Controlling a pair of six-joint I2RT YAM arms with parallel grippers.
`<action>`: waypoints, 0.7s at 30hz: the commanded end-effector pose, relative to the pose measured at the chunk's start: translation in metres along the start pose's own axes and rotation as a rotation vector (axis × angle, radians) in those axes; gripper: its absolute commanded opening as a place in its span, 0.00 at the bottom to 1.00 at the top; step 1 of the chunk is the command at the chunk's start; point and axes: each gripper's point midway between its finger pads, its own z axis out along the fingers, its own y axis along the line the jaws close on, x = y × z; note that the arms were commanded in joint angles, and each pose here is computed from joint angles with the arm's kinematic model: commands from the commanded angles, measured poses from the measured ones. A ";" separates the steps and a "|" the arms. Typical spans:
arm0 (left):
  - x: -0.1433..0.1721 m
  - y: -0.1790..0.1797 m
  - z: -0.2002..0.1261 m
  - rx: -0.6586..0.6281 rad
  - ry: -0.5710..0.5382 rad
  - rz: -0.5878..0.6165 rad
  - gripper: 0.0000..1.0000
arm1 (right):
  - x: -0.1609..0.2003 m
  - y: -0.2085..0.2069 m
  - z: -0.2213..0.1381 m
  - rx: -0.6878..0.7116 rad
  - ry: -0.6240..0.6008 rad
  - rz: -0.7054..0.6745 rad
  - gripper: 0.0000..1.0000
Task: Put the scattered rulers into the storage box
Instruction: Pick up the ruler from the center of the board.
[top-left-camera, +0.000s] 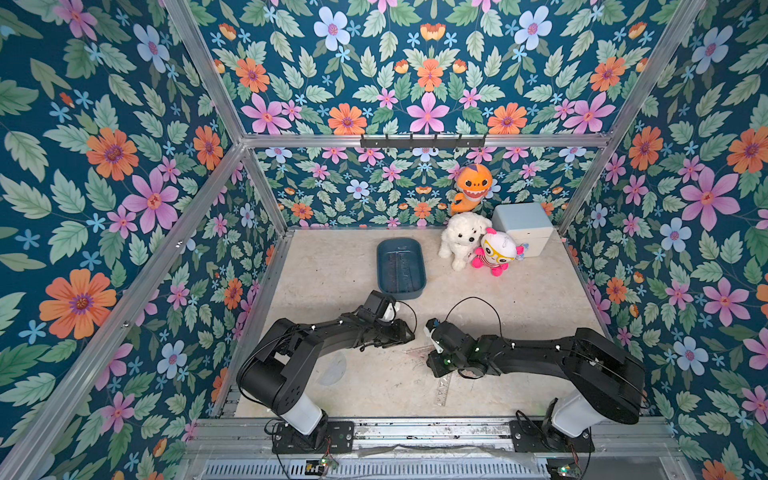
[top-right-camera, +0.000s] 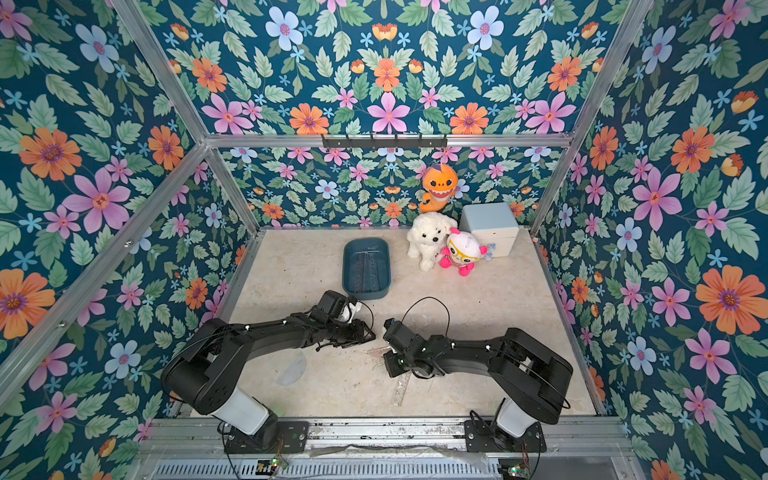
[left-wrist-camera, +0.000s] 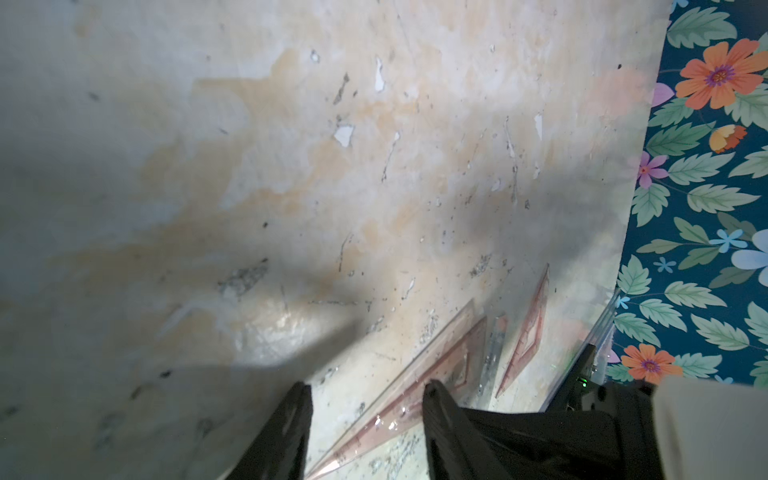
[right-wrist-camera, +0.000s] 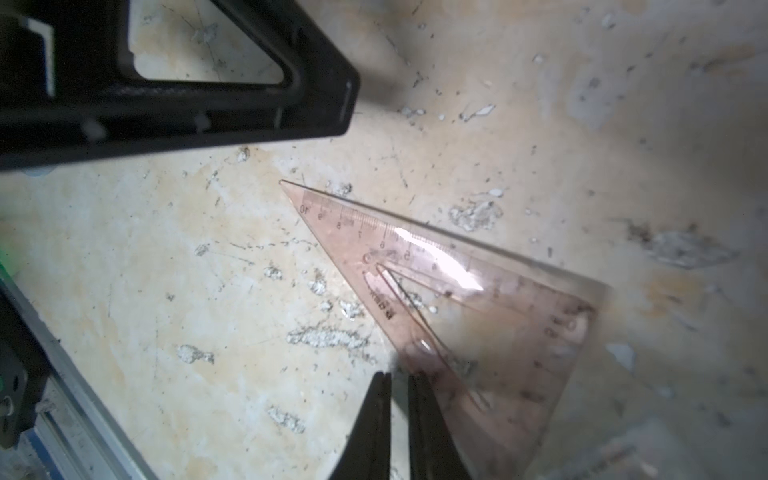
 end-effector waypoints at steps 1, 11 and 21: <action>0.002 0.007 0.003 -0.025 0.008 0.007 0.49 | 0.023 -0.026 -0.002 0.102 0.100 -0.018 0.14; -0.011 -0.019 0.006 0.037 0.017 0.063 0.44 | 0.036 -0.026 -0.018 0.078 0.110 0.021 0.16; -0.004 -0.006 0.006 -0.007 0.017 0.042 0.43 | 0.019 -0.031 -0.006 0.119 0.076 0.015 0.16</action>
